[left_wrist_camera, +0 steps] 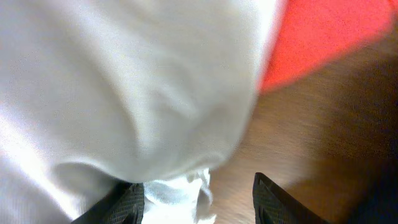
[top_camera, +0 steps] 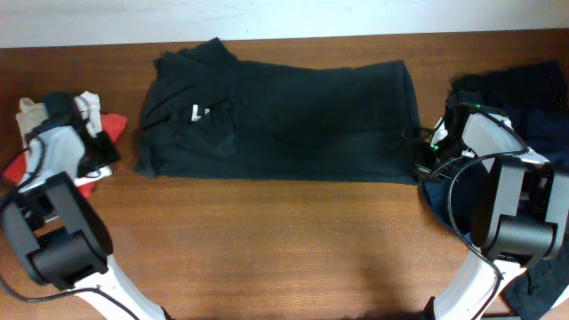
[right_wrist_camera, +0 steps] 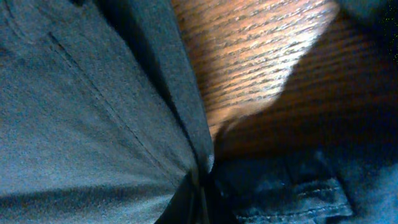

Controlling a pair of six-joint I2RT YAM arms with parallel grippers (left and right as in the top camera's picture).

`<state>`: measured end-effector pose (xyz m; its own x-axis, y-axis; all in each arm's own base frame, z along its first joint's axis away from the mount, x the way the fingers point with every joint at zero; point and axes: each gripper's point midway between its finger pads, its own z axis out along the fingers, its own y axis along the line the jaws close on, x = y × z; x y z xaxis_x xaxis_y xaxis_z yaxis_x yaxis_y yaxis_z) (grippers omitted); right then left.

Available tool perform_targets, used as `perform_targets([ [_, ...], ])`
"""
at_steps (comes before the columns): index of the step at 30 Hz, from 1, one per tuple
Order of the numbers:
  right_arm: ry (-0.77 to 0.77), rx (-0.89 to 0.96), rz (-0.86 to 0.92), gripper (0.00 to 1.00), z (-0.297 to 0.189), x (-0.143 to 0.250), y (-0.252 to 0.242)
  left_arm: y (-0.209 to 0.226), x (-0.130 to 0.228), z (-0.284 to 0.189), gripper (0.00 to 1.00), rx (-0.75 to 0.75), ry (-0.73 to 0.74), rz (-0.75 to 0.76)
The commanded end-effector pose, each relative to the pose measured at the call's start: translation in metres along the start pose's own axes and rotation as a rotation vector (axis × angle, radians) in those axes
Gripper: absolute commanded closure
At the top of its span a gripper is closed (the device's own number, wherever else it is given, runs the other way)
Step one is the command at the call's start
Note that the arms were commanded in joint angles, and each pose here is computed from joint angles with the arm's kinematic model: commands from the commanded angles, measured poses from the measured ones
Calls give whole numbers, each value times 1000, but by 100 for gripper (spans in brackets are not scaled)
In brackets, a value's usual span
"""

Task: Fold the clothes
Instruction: 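Grasp the black t-shirt's left and right edges with both grippers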

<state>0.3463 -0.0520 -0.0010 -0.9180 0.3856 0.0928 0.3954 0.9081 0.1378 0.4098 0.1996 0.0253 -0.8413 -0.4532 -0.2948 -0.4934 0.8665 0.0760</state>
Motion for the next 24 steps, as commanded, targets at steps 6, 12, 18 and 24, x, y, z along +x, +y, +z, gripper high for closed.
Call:
perform_targets([
  [6,50,91,10,94,10,12,-22,-83,-2,-34,25,305,-12,151],
  [12,69,94,12,94,10,17,-23,-136,49,-54,44,191,89,354],
  [18,80,96,13,93,10,19,-23,-109,58,-53,43,11,133,315],
  [24,80,96,13,93,10,19,-23,-95,70,-56,44,-57,185,280],
])
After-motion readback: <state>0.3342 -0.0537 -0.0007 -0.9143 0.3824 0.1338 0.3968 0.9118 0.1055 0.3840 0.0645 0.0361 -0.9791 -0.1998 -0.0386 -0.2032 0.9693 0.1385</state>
